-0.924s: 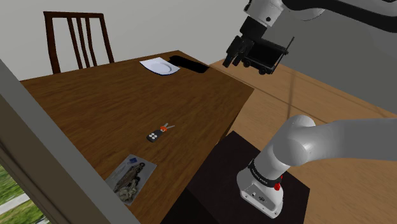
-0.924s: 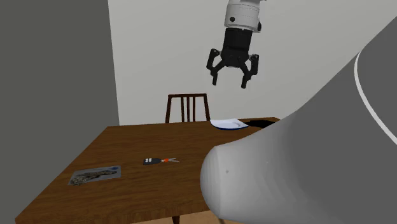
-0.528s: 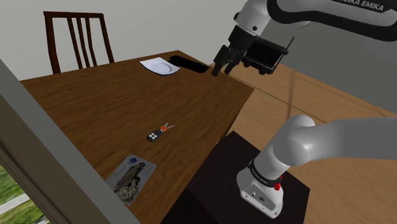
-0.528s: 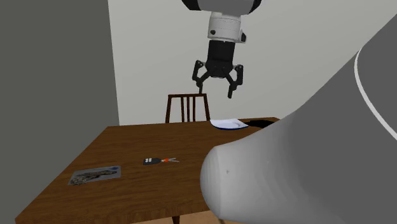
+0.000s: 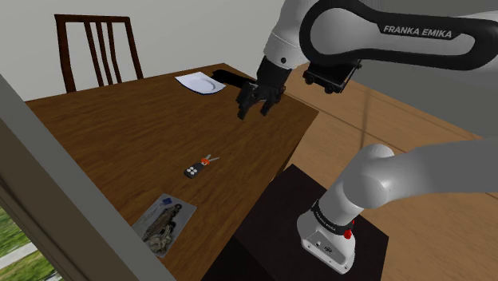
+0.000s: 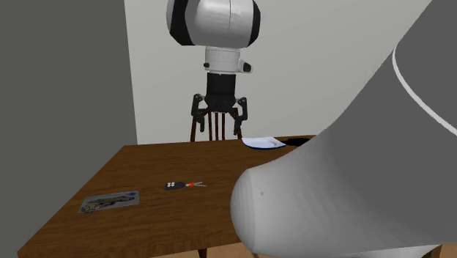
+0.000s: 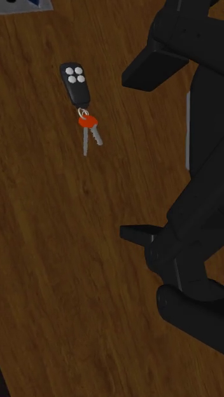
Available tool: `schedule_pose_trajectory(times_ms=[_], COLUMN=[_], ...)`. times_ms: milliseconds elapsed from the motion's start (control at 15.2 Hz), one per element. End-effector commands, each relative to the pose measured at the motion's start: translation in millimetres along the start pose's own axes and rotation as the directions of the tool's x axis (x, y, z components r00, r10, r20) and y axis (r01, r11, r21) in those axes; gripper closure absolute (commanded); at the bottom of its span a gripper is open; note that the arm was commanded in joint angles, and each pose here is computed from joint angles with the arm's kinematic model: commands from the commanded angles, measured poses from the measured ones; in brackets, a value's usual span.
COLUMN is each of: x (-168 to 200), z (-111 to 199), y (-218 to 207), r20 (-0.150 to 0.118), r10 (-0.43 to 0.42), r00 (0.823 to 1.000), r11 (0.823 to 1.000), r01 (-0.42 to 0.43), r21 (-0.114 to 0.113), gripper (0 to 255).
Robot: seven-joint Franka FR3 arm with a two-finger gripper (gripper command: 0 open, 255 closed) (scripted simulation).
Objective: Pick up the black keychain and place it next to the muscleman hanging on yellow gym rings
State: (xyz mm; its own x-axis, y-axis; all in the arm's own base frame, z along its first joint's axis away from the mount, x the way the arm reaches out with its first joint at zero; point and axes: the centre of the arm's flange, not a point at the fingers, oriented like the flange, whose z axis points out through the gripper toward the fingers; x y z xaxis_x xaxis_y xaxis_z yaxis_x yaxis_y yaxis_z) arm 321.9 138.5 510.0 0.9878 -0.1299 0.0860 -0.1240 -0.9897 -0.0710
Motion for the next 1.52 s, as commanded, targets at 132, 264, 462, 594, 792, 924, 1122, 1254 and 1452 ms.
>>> schedule_pose_trajectory(times_ms=[132, 264, 462, 594, 792, 924, 1122, 1254, 1452], x=[0.5, 2.0, 5.3, 8.2, 13.5, 15.0, 14.0, 13.3, 12.8], z=[39.9, 58.4, 86.6, 105.6, 134.6, 149.0, 164.8, 175.3, 183.6], y=[-42.9, -63.2, -93.3, -113.0, -142.0, -150.6, -149.5, -148.8, -148.2], r20=[0.014, 0.020, 0.029, 0.035, 0.042, 0.044, 0.044, 0.044, 0.044], r10=[0.071, 0.105, 0.156, 0.189, 0.240, 0.255, 0.255, 0.255, 0.255], r00=[0.997, 0.994, 0.987, 0.981, 0.970, 0.966, 0.966, 0.966, 0.966], r11=[0.997, 0.994, 0.987, 0.981, 0.969, 0.965, 0.965, 0.965, 0.965], r01=[-0.070, -0.104, -0.154, -0.187, -0.236, -0.251, -0.251, -0.251, -0.251], r21=[-0.020, -0.031, -0.047, -0.058, -0.075, -0.081, -0.081, -0.081, -0.081], gripper=[0, 0, 0, 0, 0, 0, 0, 0, 0])
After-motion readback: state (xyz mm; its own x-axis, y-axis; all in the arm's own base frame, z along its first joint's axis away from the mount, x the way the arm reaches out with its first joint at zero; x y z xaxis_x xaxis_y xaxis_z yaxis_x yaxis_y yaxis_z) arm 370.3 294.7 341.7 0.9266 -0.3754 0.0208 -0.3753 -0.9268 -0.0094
